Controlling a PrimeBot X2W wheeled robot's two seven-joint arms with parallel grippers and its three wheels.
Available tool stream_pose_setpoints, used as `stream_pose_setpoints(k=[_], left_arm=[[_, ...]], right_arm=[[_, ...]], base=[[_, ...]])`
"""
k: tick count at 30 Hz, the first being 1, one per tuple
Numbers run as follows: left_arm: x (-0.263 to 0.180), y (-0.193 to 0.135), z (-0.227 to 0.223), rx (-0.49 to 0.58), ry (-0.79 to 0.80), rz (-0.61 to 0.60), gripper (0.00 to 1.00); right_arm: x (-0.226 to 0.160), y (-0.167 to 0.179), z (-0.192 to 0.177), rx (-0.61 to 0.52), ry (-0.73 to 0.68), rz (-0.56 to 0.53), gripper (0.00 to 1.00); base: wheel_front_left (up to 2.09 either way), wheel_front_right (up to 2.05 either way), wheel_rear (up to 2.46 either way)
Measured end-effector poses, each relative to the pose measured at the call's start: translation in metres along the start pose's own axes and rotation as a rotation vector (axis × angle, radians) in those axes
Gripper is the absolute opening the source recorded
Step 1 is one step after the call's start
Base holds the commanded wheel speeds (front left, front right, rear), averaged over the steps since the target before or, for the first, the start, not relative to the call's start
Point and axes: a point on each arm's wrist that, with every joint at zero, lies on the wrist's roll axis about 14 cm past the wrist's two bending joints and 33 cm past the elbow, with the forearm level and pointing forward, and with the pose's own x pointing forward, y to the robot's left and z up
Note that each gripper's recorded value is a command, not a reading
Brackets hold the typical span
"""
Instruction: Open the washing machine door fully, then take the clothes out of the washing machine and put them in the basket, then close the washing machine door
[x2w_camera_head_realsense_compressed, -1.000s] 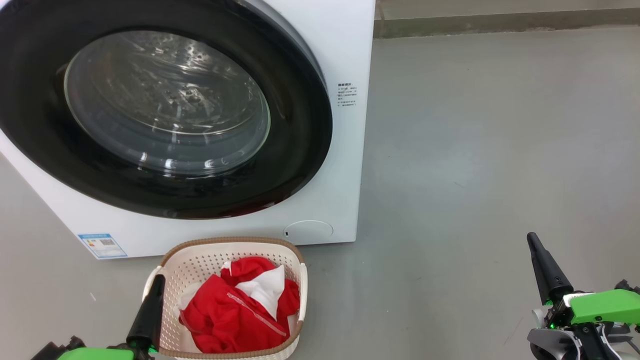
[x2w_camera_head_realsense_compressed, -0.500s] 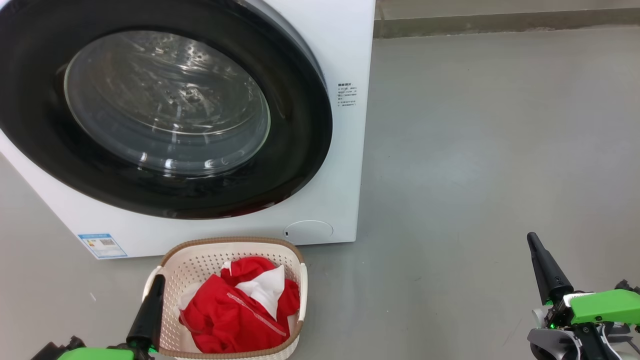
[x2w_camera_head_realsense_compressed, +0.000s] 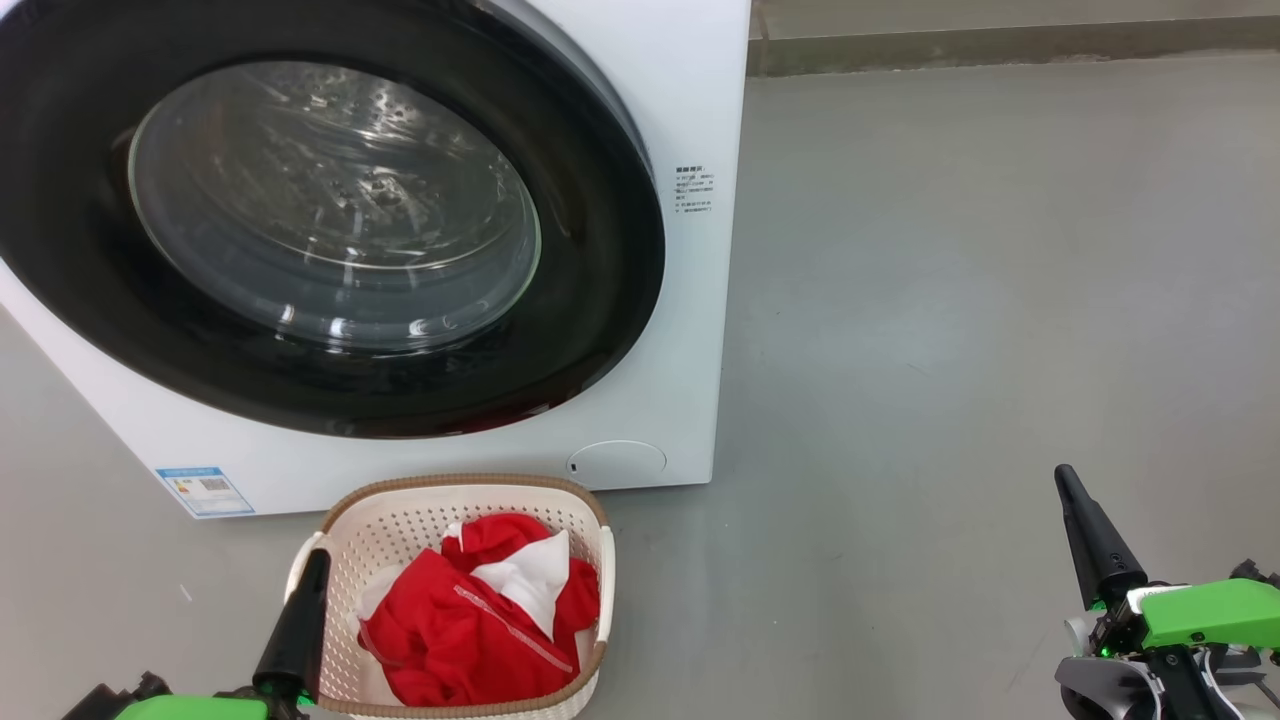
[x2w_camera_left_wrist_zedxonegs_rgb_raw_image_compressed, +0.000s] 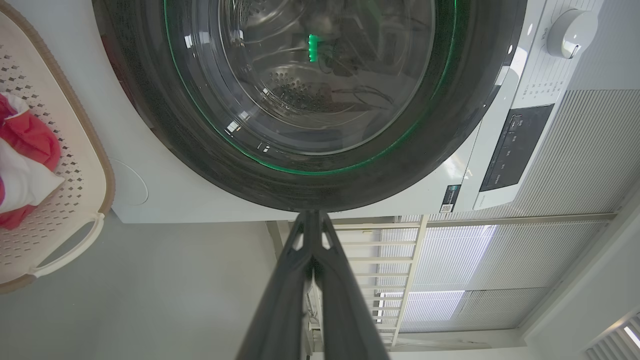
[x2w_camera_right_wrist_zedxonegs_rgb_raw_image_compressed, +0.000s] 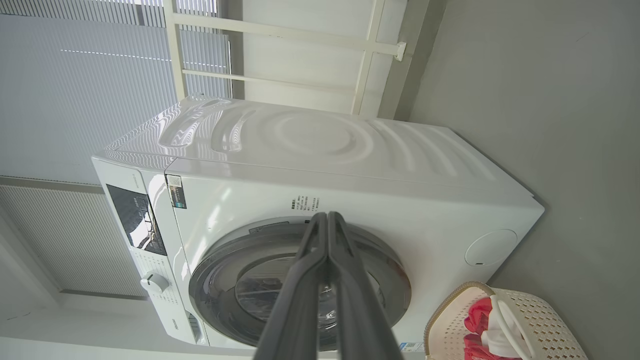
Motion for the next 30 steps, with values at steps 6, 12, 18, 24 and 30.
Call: stream_pose_setpoints(k=[6, 12, 18, 24, 30], left_arm=[[0.0, 0.0001, 0.0, 0.0, 0.0, 0.0, 0.0], [0.0, 0.0, 0.0, 0.0, 0.0, 0.0, 0.0], [0.0, 0.0, 0.0, 0.0, 0.0, 0.0, 0.0], [0.0, 0.0001, 0.0, 0.0, 0.0, 0.0, 0.0], [0.0, 0.0001, 0.0, 0.0, 0.0, 0.0, 0.0]], right_arm=[[0.0, 0.0, 0.0, 0.0, 0.0, 0.0, 0.0], [0.0, 0.0, 0.0, 0.0, 0.0, 0.0, 0.0], [0.0, 0.0, 0.0001, 0.0, 0.0, 0.0, 0.0], [0.0, -0.0001, 0.0001, 0.0, 0.0, 0.0, 0.0], [0.0, 0.0, 0.0002, 0.0, -0.001, 0.0, 0.0]], base=[[0.0, 0.0, 0.0], [0.0, 0.0, 0.0], [0.0, 0.0, 0.0], [0.0, 0.0, 0.0], [0.0, 0.0, 0.0]])
